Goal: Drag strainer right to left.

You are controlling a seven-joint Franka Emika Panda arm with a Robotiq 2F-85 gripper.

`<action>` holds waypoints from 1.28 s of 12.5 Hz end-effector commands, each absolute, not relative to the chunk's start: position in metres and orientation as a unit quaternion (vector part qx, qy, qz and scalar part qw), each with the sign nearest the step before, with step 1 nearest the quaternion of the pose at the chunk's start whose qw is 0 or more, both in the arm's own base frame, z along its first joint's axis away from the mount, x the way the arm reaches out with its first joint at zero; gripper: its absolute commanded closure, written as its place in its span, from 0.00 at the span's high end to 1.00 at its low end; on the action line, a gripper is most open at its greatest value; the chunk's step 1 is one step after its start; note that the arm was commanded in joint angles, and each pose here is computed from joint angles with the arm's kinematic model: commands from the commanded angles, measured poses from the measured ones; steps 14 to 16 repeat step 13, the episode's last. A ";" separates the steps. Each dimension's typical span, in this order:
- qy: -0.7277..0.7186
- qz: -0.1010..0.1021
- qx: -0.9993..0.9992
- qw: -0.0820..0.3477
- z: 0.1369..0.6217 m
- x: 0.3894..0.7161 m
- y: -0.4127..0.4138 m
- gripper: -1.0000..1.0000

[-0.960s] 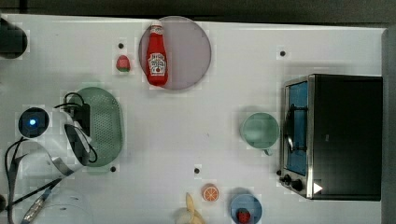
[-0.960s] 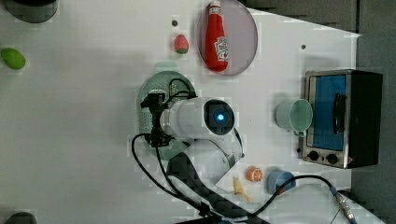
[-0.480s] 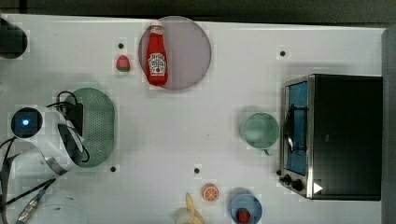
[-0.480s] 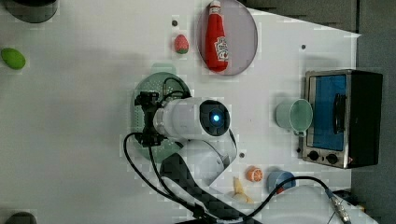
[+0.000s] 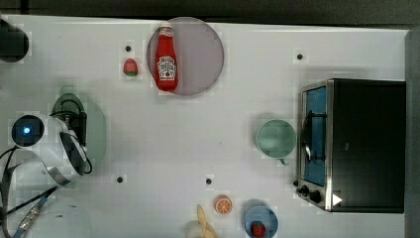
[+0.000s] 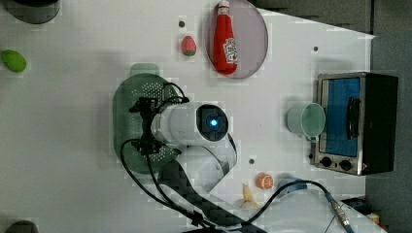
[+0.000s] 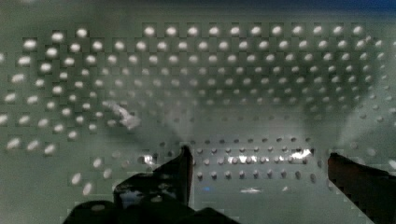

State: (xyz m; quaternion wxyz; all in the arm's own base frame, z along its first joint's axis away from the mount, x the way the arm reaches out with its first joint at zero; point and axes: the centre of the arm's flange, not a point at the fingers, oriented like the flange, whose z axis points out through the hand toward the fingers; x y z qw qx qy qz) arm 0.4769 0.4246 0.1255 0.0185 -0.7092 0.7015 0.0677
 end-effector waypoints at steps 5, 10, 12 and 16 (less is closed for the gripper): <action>0.626 0.051 -0.778 0.010 0.266 0.524 0.375 1.00; 0.523 0.025 -0.852 0.024 0.442 0.566 0.215 1.00; 0.497 0.005 -0.867 0.035 0.505 0.567 0.127 1.00; 0.488 -0.003 -0.872 0.033 0.529 0.562 0.083 1.00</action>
